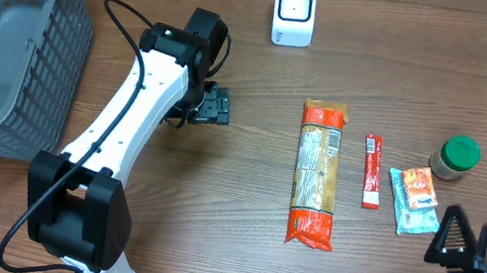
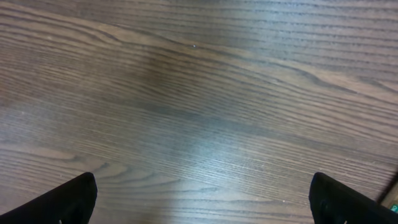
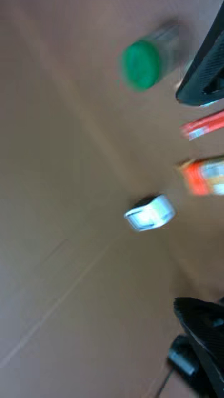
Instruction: Scan the item barcode
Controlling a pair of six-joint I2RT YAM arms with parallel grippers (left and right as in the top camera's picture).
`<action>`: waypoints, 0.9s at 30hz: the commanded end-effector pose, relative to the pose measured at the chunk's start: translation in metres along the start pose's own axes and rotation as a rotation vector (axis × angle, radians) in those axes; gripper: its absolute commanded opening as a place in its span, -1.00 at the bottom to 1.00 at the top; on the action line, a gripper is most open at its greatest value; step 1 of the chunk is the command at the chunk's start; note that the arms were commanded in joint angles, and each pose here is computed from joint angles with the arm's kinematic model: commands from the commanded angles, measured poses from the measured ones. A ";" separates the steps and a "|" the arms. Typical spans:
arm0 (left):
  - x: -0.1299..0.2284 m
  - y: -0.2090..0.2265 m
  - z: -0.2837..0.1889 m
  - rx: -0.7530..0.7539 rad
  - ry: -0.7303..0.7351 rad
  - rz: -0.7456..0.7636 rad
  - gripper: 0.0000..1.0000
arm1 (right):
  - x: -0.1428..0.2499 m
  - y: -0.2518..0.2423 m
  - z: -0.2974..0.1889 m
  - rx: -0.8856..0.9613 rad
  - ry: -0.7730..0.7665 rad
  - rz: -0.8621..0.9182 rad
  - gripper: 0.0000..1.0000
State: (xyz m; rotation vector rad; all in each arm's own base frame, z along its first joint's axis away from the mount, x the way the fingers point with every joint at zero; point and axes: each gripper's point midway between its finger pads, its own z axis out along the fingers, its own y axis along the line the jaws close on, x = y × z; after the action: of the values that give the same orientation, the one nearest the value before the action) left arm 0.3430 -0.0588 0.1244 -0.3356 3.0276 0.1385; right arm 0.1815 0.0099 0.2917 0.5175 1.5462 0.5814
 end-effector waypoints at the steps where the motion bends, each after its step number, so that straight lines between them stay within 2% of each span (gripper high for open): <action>1: 0.000 0.001 -0.005 0.011 -0.012 0.006 0.99 | -0.007 0.004 0.008 -0.055 -0.085 -0.082 1.00; 8: 0.000 0.001 -0.005 0.011 -0.012 0.006 0.99 | -0.037 0.030 0.015 -0.222 -0.333 -0.179 1.00; 15: 0.000 0.001 -0.005 0.011 -0.012 0.006 0.99 | -0.035 0.030 0.016 -0.323 -0.498 -0.220 1.00; 22: 0.000 0.001 -0.005 0.011 -0.012 0.006 0.99 | -0.007 0.007 0.031 -0.305 -0.470 -0.222 1.00; 27: 0.000 0.001 -0.005 0.011 -0.012 0.006 0.99 | 0.024 -0.011 0.049 -0.237 -0.327 -0.296 1.00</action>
State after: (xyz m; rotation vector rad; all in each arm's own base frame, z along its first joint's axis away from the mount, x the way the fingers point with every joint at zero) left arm 0.3429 -0.0588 0.1244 -0.3350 3.0281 0.1387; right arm 0.2261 0.0152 0.2753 0.2296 1.1541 0.4514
